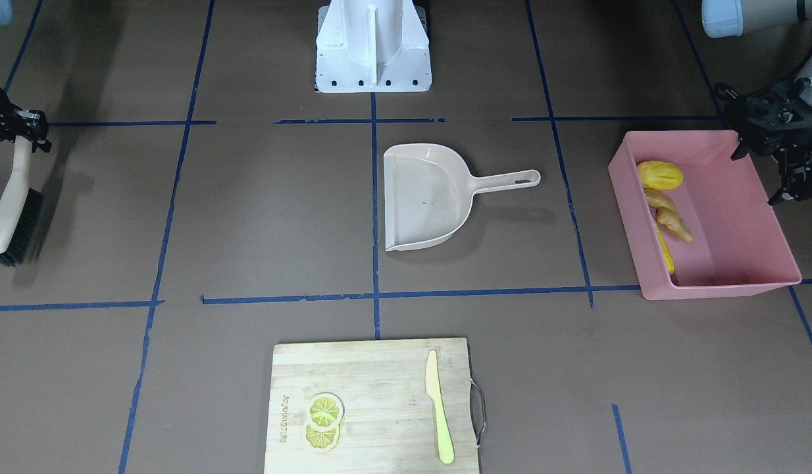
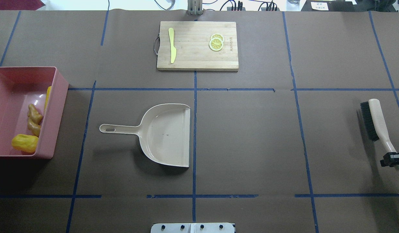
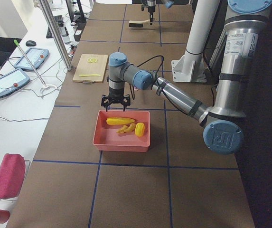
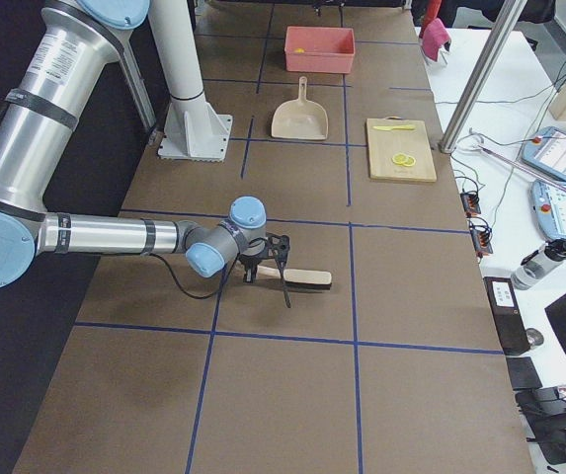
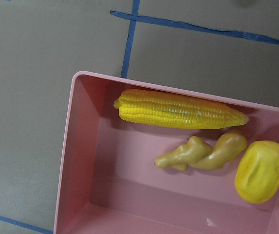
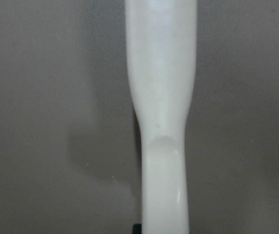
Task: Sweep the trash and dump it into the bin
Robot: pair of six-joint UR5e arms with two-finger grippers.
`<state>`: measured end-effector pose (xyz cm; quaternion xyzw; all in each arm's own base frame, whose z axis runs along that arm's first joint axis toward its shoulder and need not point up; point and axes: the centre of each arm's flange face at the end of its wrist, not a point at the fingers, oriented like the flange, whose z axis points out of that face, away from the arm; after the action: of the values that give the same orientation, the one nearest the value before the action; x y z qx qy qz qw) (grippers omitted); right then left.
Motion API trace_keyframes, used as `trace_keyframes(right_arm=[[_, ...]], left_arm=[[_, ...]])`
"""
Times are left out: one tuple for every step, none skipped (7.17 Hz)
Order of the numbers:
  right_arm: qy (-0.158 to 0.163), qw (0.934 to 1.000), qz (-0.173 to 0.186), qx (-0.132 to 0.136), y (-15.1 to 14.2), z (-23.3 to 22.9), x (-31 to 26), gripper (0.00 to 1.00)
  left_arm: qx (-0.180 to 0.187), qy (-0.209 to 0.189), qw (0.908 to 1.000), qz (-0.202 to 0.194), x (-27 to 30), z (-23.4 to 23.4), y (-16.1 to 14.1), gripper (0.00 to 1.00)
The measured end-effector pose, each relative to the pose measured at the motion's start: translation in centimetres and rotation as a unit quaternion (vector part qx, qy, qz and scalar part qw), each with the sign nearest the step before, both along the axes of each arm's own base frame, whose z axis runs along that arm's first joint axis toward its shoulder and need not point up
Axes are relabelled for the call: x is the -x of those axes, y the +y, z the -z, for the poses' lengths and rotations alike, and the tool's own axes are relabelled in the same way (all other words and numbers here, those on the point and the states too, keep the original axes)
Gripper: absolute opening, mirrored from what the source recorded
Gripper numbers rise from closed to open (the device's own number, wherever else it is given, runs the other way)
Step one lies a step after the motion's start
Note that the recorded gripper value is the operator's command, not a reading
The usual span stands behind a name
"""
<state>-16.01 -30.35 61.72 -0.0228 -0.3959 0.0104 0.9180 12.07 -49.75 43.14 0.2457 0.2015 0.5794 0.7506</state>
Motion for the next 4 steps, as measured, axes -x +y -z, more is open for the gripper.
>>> trace_keyframes(right_arm=[[0.000,1.0000,0.008,0.000,0.3,0.0,0.5,0.09],[0.001,0.9998,0.019,-0.001,0.6,0.0,1.2,0.17],[0.001,0.9996,0.028,-0.002,0.9,0.0,1.7,0.22],[0.001,0.9994,0.036,-0.002,1.2,0.0,2.1,0.46]], left_arm=[[0.000,0.000,1.0000,0.000,0.0,0.0,0.0,1.00],[0.001,0.000,1.0000,0.001,-0.1,0.0,0.0,1.00],[0.002,0.000,1.0000,0.002,-0.1,0.0,0.0,1.00],[0.003,0.000,1.0000,0.003,-0.1,0.0,0.0,1.00]])
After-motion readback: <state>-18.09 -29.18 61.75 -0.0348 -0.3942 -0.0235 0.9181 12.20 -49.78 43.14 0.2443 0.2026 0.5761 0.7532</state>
